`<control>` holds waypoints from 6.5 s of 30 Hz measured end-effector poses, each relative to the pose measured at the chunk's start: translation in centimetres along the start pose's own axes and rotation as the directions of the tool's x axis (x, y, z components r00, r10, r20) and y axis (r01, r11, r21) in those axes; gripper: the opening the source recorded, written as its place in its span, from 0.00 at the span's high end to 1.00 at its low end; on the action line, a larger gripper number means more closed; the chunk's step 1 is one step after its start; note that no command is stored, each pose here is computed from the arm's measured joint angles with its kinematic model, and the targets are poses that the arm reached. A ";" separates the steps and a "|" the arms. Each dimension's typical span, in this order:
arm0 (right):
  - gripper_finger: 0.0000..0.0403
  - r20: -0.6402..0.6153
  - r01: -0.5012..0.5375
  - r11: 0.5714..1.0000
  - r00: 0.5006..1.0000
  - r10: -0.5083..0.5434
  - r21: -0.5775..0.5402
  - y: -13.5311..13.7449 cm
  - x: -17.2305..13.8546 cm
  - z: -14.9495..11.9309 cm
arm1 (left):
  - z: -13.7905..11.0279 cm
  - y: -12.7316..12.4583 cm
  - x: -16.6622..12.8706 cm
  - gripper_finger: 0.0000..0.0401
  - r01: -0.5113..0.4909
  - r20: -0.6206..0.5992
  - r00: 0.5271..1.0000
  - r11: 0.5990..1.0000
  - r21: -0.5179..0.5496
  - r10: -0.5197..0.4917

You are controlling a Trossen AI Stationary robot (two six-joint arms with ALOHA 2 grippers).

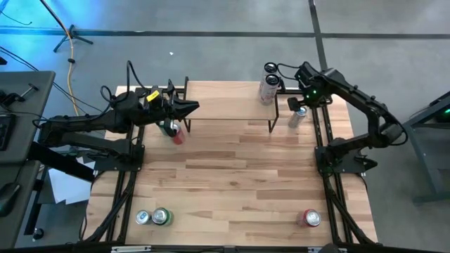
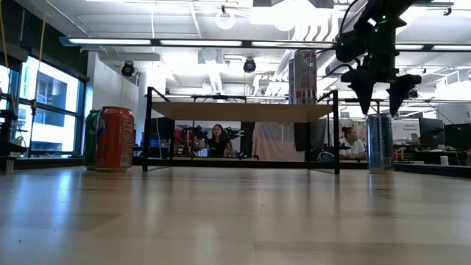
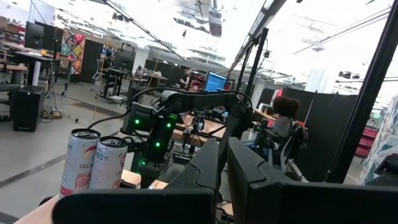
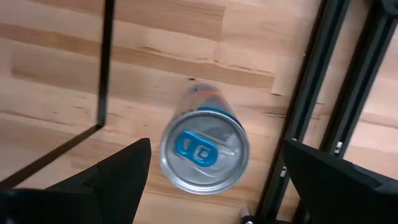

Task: Place canned beverage on shelf
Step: Put the top blue soda can on the shelf

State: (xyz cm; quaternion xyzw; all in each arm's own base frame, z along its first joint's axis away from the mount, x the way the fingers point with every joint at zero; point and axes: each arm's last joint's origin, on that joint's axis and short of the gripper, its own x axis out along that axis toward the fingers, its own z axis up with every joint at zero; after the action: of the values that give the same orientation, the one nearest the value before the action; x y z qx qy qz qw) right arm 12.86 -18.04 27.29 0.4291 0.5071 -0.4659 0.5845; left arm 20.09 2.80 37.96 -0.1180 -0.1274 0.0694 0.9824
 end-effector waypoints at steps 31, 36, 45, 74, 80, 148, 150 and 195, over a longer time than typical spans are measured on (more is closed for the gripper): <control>0.40 -0.014 -0.001 0.999 1.000 0.001 0.039 0.1 2.1 -0.5 | 0.1 0.5 0.0 1.00 -0.024 0.007 1.000 0.999 -0.022 0.025; 0.44 -0.021 -0.001 1.000 1.000 0.001 -0.024 0.3 1.2 -1.7 | 0.1 0.5 0.0 1.00 -0.024 0.006 1.000 0.999 -0.022 0.025; 0.44 0.102 -0.102 0.992 0.989 0.109 -0.077 -0.3 -4.4 -5.2 | 0.1 0.5 0.0 1.00 -0.024 0.006 1.000 0.997 -0.073 0.025; 0.44 -0.117 -0.482 0.614 0.835 0.537 -0.625 10.2 -18.9 -13.1 | 0.1 0.5 0.0 1.00 -0.023 0.006 1.000 0.990 -0.136 0.024; 0.44 -0.090 -0.489 0.504 0.776 0.624 -0.712 12.8 -22.2 -13.1 | 0.1 0.4 0.0 1.00 0.031 -0.010 0.999 0.986 -0.165 -0.033; 0.44 0.134 -0.219 0.570 0.849 0.512 -0.792 21.8 -17.7 -5.7 | -5.2 4.1 12.2 0.09 0.027 -0.585 0.798 0.961 0.274 0.145; 0.44 0.131 -0.221 0.568 0.848 0.513 -0.793 21.8 -17.8 -5.7 | -5.2 4.1 12.3 0.09 0.033 -0.583 0.800 0.960 0.278 0.141; 0.16 0.211 -0.147 0.601 0.850 0.483 -0.786 17.7 -20.2 -6.0 | -5.2 7.6 10.0 0.63 -0.218 -0.576 0.741 0.935 0.280 0.345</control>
State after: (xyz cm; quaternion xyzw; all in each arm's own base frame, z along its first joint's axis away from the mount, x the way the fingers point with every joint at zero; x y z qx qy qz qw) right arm 28.02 -6.53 47.11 0.1307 0.4336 -0.1812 0.8730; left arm 30.27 10.71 33.52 -0.0559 0.2267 0.1875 0.9541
